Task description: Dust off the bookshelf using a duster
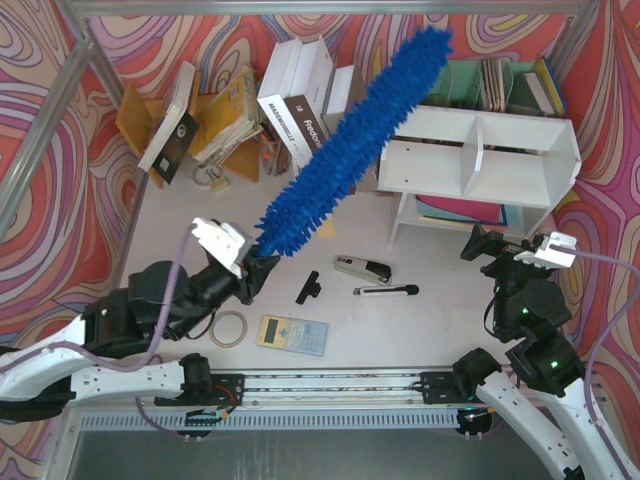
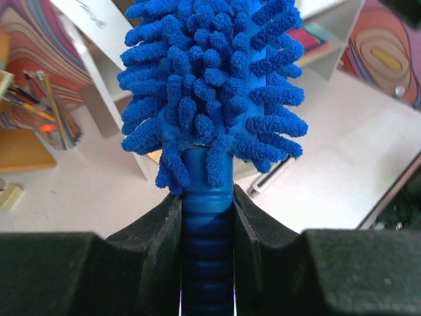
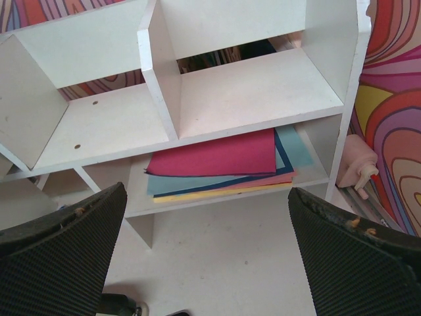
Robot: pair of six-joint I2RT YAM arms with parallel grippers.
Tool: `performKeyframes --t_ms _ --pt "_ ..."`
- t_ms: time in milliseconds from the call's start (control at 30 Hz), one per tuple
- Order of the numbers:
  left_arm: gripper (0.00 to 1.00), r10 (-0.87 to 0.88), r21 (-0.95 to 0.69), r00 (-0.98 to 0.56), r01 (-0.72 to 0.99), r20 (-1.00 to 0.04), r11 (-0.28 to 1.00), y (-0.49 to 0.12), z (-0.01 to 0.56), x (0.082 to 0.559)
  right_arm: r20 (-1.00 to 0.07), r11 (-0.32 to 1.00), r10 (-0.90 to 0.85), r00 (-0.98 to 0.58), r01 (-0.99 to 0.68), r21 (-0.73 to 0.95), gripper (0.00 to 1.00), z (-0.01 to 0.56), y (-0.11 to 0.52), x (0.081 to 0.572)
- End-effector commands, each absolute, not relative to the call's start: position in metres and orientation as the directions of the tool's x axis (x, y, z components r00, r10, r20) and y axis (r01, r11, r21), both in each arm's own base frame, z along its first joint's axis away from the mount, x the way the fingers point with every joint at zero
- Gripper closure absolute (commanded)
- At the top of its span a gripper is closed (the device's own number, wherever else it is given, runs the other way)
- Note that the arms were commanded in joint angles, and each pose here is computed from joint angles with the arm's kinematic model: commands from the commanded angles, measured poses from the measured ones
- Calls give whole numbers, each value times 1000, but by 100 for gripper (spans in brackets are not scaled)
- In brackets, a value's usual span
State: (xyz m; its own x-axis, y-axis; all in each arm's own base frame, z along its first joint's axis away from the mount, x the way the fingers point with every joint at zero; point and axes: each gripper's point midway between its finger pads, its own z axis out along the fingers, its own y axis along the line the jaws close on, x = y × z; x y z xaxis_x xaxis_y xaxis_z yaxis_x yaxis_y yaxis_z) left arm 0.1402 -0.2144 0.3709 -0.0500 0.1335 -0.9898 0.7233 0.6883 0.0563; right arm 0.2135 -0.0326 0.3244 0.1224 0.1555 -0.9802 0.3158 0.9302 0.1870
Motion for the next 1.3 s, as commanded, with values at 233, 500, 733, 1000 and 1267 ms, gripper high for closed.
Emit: performKeyframes --t_ms 233,500,733,1000,1267 --pt "100 -78 -30 56 587 -995 809 -164 427 157 -982 934 149 119 310 179 1 324 -32 213" --pt "100 45 31 -8 608 -999 793 -190 390 158 -983 934 148 110 312 176 1 323 -31 215" --pt "100 53 41 -2 610 -999 791 -194 388 159 -984 936 144 106 309 170 1 322 -30 217" --pt "100 -69 -30 42 593 -997 805 -173 420 158 -983 935 146 111 310 174 1 323 -31 215" --pt "100 -210 -135 107 476 -972 869 -128 441 167 -984 937 144 107 306 170 1 322 -30 216"
